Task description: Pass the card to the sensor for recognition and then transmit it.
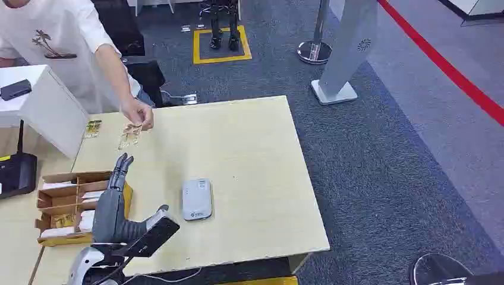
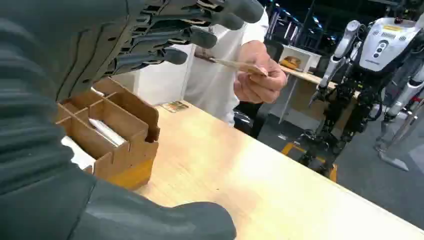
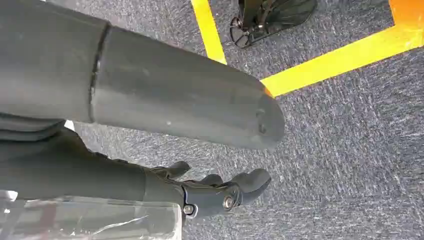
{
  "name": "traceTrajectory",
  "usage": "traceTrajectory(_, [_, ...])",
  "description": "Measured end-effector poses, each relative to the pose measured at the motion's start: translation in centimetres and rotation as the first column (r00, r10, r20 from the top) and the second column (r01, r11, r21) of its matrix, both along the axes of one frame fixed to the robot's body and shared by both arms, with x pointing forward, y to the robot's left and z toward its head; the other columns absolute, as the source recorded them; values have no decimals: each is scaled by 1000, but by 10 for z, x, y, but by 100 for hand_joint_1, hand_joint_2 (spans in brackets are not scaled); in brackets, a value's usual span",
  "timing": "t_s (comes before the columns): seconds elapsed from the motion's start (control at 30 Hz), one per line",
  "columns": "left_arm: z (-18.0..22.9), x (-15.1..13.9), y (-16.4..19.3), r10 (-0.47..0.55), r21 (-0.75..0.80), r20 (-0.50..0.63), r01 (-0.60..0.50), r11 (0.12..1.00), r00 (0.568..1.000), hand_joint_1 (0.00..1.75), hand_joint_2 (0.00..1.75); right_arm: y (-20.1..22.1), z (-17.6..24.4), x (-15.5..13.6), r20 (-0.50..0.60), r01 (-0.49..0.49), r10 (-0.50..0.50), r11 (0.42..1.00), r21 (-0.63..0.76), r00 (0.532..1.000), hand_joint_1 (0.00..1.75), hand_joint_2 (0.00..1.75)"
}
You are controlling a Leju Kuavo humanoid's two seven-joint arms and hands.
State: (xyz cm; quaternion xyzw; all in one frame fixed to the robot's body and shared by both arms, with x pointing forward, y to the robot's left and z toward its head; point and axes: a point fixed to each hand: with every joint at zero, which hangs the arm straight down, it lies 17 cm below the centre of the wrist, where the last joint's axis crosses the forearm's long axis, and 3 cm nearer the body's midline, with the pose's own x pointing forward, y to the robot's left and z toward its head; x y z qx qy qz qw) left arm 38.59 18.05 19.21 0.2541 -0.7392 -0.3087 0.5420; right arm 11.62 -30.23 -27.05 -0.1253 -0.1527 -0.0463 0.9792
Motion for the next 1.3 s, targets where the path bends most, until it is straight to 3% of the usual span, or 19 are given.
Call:
traceTrajectory(0.2, [1, 2, 4, 19, 53, 10, -20, 998, 1000, 0, 175, 1, 0, 1, 5, -2, 2, 1000, 3, 1000, 0, 175])
traceTrajectory(0.3, [1, 8, 16, 88, 153, 26, -91, 984, 996, 0, 175, 1, 0, 1, 6, -7, 7, 1000, 2, 1000, 0, 175])
traceTrajectory(0.63, [20, 41, 61, 262, 451, 130, -292, 844, 956, 0, 175, 6, 0, 3, 0, -60, 60, 998, 0, 998, 0, 175])
traceTrajectory(1.3, [14, 73, 64, 269, 532, 115, -288, 796, 956, 0, 175, 14, 0, 5, -3, -74, 74, 997, 16, 997, 0, 175])
